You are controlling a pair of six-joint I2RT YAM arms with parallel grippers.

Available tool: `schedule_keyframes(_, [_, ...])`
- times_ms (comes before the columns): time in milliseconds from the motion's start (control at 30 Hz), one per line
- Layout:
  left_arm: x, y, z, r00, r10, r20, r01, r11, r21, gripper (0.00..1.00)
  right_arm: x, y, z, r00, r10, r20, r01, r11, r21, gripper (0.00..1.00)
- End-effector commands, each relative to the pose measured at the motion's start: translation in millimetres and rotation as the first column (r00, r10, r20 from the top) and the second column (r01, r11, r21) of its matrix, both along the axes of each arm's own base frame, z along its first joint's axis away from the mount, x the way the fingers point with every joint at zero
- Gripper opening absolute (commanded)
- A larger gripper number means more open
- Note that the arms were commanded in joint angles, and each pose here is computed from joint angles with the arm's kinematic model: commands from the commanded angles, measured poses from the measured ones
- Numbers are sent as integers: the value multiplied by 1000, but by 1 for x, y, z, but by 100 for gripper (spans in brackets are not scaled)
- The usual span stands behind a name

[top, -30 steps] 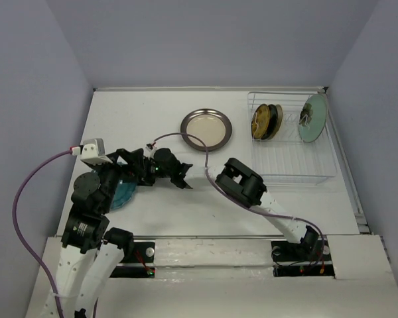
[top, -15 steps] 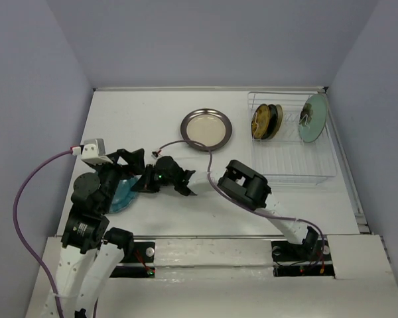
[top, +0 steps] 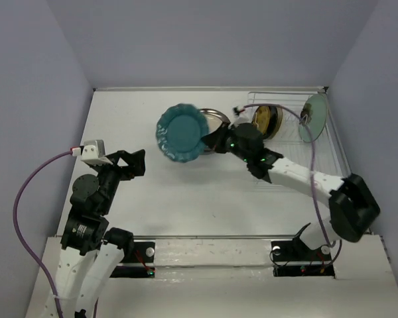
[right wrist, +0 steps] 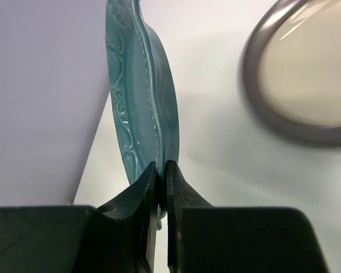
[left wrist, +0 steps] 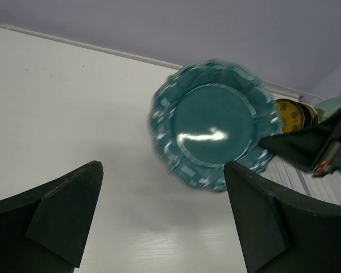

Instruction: Load the plates into the dish rack

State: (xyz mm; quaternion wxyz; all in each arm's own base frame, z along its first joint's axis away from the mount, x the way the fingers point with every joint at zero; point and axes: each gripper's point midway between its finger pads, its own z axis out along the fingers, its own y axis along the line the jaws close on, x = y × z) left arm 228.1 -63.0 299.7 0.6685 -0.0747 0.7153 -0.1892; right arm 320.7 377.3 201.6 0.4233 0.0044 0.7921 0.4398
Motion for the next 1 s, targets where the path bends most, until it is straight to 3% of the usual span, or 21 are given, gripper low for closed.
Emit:
schedule_keyframes(0, [-3, -4, 15, 998, -29, 64, 29, 1000, -5, 99, 48, -132, 154, 867, -375, 330, 318, 924, 213, 7])
schedule_keyframes(33, [-3, -4, 15, 998, -27, 64, 28, 1000, -5, 99, 40, -162, 181, 830, -425, 362, 368, 904, 219, 7])
schedule_keyframes(100, [-3, -5, 15, 997, -30, 67, 31, 999, -7, 99, 48, -242, 211, 689, -567, 452, 566, 810, 153, 7])
schedule_keyframes(133, [-3, -5, 16, 997, -33, 69, 34, 999, -7, 99, 43, -249, 219, 674, -571, 468, 583, 801, 137, 7])
schedule_keyframes(233, [-3, -8, 15, 996, -46, 70, 46, 999, -7, 99, 47, -329, 245, 496, -686, 533, 780, 621, 72, 7])
schedule_keyframes(500, [-4, -7, 14, 997, -46, 67, 46, 999, -7, 99, 65, -401, 255, 328, -682, 654, 936, 328, -128, 7])
schedule_keyframes(633, [-5, -7, 14, 997, -46, 67, 46, 999, -7, 99, 76, -418, 247, 317, -672, 670, 947, 258, -190, 7])
schedule_keyframes(967, [-6, -10, 13, 996, -58, 67, 58, 998, -6, 99, 107, -413, 176, 436, -653, 619, 898, 265, -352, 7])
